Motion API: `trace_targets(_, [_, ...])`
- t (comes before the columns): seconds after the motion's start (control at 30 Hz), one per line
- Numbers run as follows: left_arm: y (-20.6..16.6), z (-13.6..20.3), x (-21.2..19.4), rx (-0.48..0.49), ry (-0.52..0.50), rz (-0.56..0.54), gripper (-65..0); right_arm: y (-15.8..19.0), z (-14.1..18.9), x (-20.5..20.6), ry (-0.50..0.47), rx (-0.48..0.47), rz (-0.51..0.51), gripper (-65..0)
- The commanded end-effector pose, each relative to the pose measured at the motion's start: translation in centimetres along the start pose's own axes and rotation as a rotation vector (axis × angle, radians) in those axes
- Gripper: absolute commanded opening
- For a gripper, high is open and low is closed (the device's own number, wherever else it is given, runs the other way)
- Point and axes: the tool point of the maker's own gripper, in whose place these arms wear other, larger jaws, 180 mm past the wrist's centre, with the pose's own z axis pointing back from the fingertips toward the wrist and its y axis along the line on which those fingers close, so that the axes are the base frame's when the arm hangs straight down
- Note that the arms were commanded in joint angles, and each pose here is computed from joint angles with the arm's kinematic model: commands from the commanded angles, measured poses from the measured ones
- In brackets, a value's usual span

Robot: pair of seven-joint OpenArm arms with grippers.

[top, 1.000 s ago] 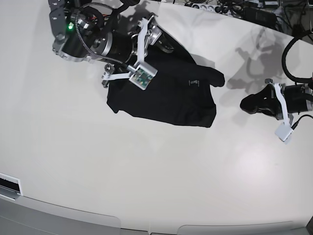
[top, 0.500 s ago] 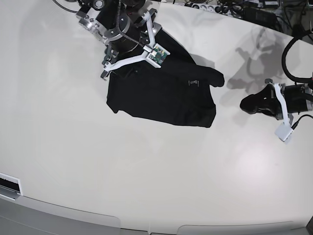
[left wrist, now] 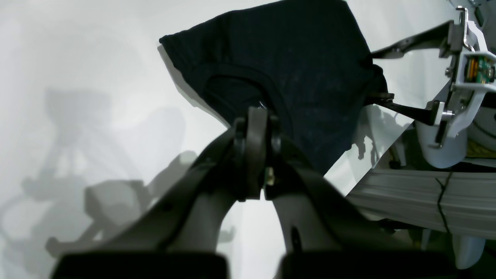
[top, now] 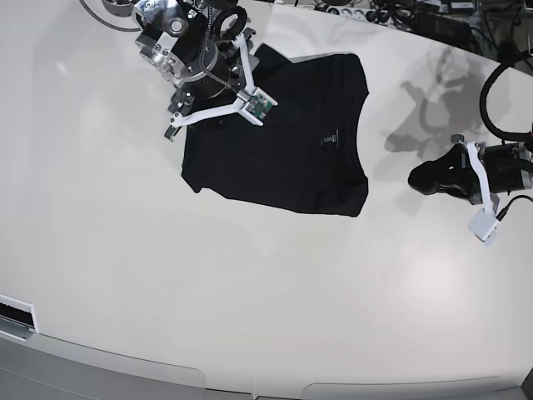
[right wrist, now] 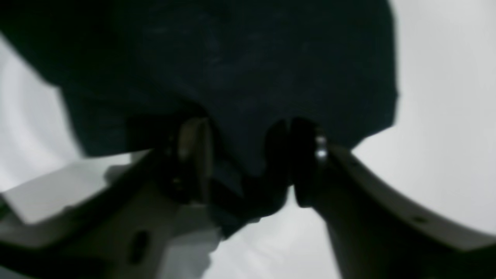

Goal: Layout the t-shirt on the table in an organized manner, then fold the t-shirt properly
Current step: 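Grasp the folded shirt with both grippers and flip it over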

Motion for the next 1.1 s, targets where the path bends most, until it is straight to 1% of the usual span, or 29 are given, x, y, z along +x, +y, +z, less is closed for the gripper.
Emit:
trace_targets(0.0, [0.1, 0.8, 1.6, 0.004, -0.043, -0.030, -65.0, 0.4, 0.3, 1.0, -0.036, 0.030, -0.004, -39.0])
trace_targets(0.03, [0.0, 0.8, 1.6, 0.003, -0.043, -0.029, -65.0, 1.2, 0.3, 1.1, -0.041, 0.073, 0.005, -44.3])
trace_targets(0.1, [0.0, 0.8, 1.6, 0.003, -0.044, -0.029, -65.0, 3.1, 0.6, 1.1, -0.048, 0.180, 0.048, -59.2])
trace_targets(0.13, [0.0, 0.8, 1.6, 0.003, -0.044, -0.030, -65.0, 4.2, 0.8, 1.1, -0.049, 0.240, 0.070, -65.0])
trace_targets(0.2, [0.0, 0.8, 1.6, 0.003, -0.044, -0.030, -65.0, 5.8, 1.4, 1.1, -0.051, 0.334, 0.112, -65.0])
trace_targets(0.23, [0.0, 0.8, 1.6, 0.003, -0.044, -0.029, -65.0, 6.2, 1.8, 1.3, -0.062, 0.360, 0.121, -65.0])
trace_targets(0.27, [0.0, 0.8, 1.6, 0.003, -0.044, -0.030, -65.0, 6.3, 2.1, 1.7, -0.077, 0.366, 0.119, -65.0])
trace_targets(0.3, [0.0, 0.8, 1.6, 0.003, -0.044, -0.030, -65.0, 6.0, 2.3, 2.2, -0.091, 0.356, 0.116, -64.6])
trace_targets(0.37, [0.0, 0.8, 1.6, 0.002, -0.045, -0.029, -65.0, 4.9, 2.6, 3.4, -0.125, 0.316, 0.106, -58.2])
trace_targets(0.47, [0.0, 0.8, 1.7, -0.002, -0.049, -0.028, -65.0, 2.2, 2.9, 5.6, -0.178, 0.230, 0.072, -47.3])
trace_targets(0.5, [-0.1, 0.8, 1.7, -0.002, -0.049, -0.028, -65.0, 1.0, 2.8, 6.2, -0.191, 0.197, 0.061, -45.6])
trace_targets(0.57, [-0.1, 0.8, 1.6, -0.003, -0.048, -0.027, -65.0, -1.7, 2.4, 7.1, -0.220, 0.101, 0.037, -46.0])
trace_targets(0.6, [-0.1, 0.7, 1.6, -0.005, -0.044, -0.027, -65.0, -3.2, 2.2, 7.4, -0.236, 0.047, 0.025, -49.4])
trace_targets(0.63, [-0.2, 0.6, 1.4, -0.008, -0.038, -0.028, -65.0, -4.6, 2.0, 7.5, -0.244, 0.007, 0.018, -56.0])
trace_targets(0.67, [-0.3, 0.5, 1.3, -0.014, -0.031, -0.028, -65.0, -5.8, 1.7, 7.6, -0.249, -0.022, 0.012, -64.2])
trace_targets(0.73, [-0.8, -0.1, 0.9, -0.034, -0.012, -0.028, -65.0, -8.1, 1.0, 7.6, -0.250, -0.056, -0.001, -65.0])
trace_targets(0.83, [-2.1, -1.7, -0.7, -0.082, 0.053, -0.032, -65.0, -10.5, -0.9, 7.5, -0.232, -0.049, -0.015, -65.0])
trace_targets(0.97, [-4.1, -4.5, -4.0, -0.142, 0.186, -0.067, -65.0, -13.1, -3.9, 6.7, -0.150, -0.043, 0.014, -65.0])
trace_targets(1.07, [-5.3, -6.2, -6.1, -0.171, 0.279, -0.121, -65.0, -14.9, -5.9, 5.6, -0.082, -0.039, 0.020, -65.0])
